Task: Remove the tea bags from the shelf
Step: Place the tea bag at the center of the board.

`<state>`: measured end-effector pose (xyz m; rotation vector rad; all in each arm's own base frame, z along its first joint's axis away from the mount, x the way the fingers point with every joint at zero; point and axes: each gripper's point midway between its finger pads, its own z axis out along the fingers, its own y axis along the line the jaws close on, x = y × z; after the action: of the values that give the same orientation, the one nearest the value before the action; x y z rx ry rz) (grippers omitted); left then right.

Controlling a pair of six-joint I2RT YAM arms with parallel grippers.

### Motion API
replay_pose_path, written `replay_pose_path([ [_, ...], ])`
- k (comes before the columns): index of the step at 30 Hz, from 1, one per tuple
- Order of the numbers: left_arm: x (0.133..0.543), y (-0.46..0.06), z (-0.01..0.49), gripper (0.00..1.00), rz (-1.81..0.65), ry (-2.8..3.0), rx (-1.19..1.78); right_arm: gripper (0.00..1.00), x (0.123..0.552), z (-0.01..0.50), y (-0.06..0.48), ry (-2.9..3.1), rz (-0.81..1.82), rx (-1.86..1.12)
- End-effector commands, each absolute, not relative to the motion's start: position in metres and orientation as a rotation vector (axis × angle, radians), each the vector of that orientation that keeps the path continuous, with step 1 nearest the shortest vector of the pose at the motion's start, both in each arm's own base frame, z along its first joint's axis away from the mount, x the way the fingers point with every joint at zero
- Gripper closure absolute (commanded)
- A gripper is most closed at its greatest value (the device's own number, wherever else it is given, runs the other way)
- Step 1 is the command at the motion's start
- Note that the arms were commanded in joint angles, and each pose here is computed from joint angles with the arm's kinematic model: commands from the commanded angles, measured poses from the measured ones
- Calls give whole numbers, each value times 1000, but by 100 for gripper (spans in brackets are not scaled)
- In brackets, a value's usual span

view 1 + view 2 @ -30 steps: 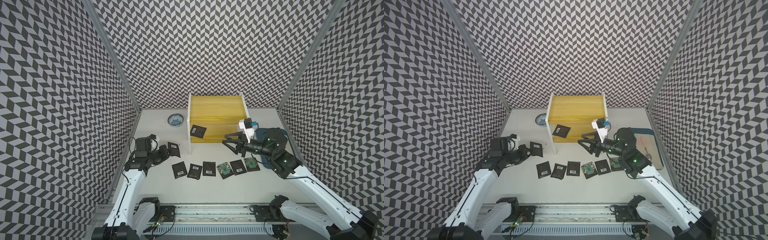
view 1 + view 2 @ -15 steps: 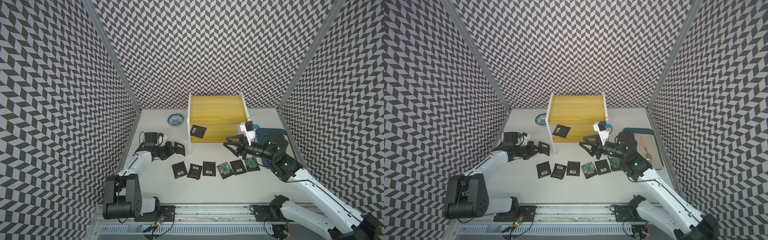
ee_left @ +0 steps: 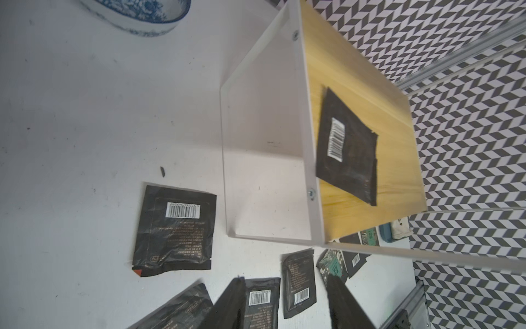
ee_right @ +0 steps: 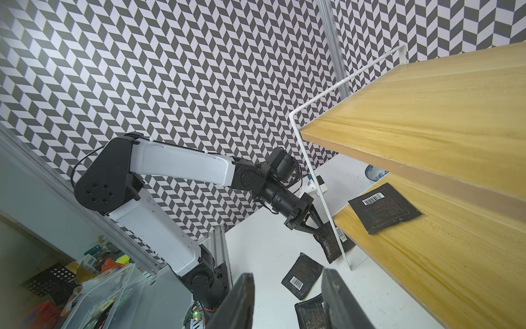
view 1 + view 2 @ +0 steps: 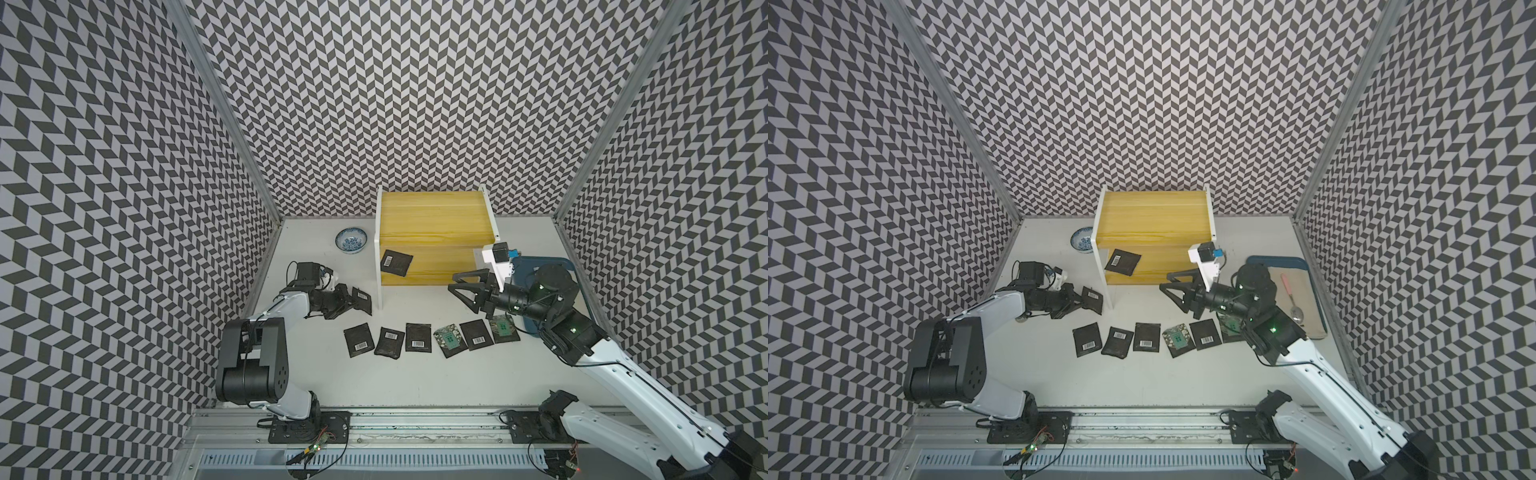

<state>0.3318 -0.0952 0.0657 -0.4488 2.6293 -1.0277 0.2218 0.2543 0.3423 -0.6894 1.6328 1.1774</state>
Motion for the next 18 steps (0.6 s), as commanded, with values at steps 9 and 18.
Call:
replay_pose_path([
  [9, 332, -81, 39, 85, -880, 2711, -485, 58, 220, 348, 247, 1592, 1147, -673],
  [18, 337, -71, 43, 70, -811, 2708, -506, 58, 220, 345, 248, 1598, 1154, -672],
])
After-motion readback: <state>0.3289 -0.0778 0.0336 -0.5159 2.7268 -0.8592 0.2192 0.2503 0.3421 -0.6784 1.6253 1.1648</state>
